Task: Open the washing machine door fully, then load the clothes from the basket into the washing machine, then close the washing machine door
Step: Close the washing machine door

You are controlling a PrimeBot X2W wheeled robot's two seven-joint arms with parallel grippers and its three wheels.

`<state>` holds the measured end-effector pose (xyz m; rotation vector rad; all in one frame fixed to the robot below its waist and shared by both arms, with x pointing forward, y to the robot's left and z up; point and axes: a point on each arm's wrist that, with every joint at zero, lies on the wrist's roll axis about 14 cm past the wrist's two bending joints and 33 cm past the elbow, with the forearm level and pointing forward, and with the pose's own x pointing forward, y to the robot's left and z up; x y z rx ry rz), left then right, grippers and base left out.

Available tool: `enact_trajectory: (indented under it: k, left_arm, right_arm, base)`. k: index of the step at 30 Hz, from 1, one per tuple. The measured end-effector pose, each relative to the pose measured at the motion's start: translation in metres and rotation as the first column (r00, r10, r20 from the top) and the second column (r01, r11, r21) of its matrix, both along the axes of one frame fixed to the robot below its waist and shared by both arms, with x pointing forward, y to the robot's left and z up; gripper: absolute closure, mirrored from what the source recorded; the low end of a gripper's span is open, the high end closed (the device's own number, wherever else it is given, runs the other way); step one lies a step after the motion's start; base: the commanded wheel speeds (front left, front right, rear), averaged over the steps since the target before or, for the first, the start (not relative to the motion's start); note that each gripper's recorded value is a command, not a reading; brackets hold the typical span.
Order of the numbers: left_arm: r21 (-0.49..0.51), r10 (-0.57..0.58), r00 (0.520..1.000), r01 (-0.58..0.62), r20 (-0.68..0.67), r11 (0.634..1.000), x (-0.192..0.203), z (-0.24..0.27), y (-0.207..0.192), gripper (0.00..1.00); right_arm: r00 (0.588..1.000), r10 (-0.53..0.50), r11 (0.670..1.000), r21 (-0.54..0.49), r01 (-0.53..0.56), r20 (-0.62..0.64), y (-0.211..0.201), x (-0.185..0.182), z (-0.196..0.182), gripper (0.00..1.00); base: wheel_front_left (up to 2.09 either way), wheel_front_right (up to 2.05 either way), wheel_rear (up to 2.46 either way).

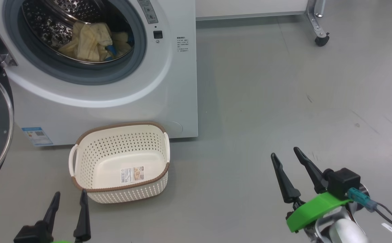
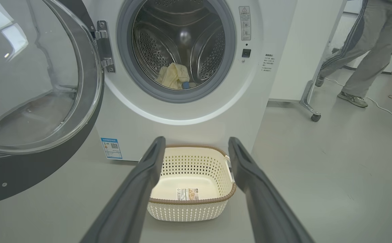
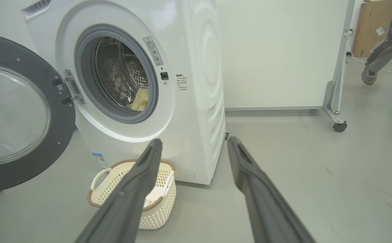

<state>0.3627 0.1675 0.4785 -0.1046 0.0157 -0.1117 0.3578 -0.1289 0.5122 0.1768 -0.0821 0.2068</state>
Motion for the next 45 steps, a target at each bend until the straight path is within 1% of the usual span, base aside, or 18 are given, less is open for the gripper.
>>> enact_trajectory:
  k: [9, 14, 19, 25, 29, 34, 40, 45]
  left_arm:
    - [0.007, 0.004, 1.000, -0.004, -0.001, 1.000, -0.001, -0.001, 0.002, 0.00]
    - [0.007, 0.024, 1.000, -0.024, -0.004, 1.000, -0.003, -0.001, 0.008, 0.00]
    - [0.013, 0.069, 0.998, -0.069, 0.005, 0.998, -0.011, 0.001, 0.023, 0.00]
    - [0.018, 0.162, 0.987, -0.162, 0.008, 0.987, -0.031, 0.002, 0.052, 0.00]
    - [0.019, 0.238, 0.971, -0.238, 0.012, 0.971, -0.049, 0.002, 0.075, 0.00]
    - [0.023, 0.332, 0.943, -0.333, 0.015, 0.943, -0.075, 0.003, 0.103, 0.00]
    - [0.024, 0.433, 0.901, -0.433, 0.006, 0.901, -0.111, -0.001, 0.129, 0.00]
    - [0.026, 0.502, 0.865, -0.502, 0.012, 0.864, -0.135, -0.001, 0.146, 0.00]
  right_arm:
    - [1.000, 0.003, 1.000, 0.006, -0.003, -0.002, 0.001, 0.001, 0.000, 0.00]
    - [1.000, 0.026, 1.000, 0.006, -0.026, -0.005, 0.009, 0.004, -0.001, 0.00]
    - [0.997, 0.083, 0.996, 0.007, -0.083, 0.002, 0.028, 0.010, 0.001, 0.00]
    - [0.982, 0.189, 0.982, 0.011, -0.189, 0.008, 0.063, 0.017, 0.004, 0.00]
    - [0.962, 0.273, 0.962, 0.017, -0.273, 0.011, 0.093, 0.019, 0.005, 0.00]
    - [0.926, 0.377, 0.926, 0.023, -0.378, 0.013, 0.130, 0.017, 0.007, 0.00]
    - [0.871, 0.492, 0.870, 0.030, -0.492, 0.016, 0.172, 0.009, 0.009, 0.00]
    - [0.827, 0.562, 0.826, 0.032, -0.562, 0.019, 0.199, 0.002, 0.011, 0.00]
  base:
    - [0.00, 0.00, 0.00]
    - [0.00, 0.00, 0.00]
    - [0.00, 0.00, 0.00]
    - [0.00, 0.00, 0.00]
    - [0.00, 0.00, 0.00]
    - [0.00, 0.00, 0.00]
    - [0.00, 0.00, 0.00]
    - [0.00, 0.00, 0.00]
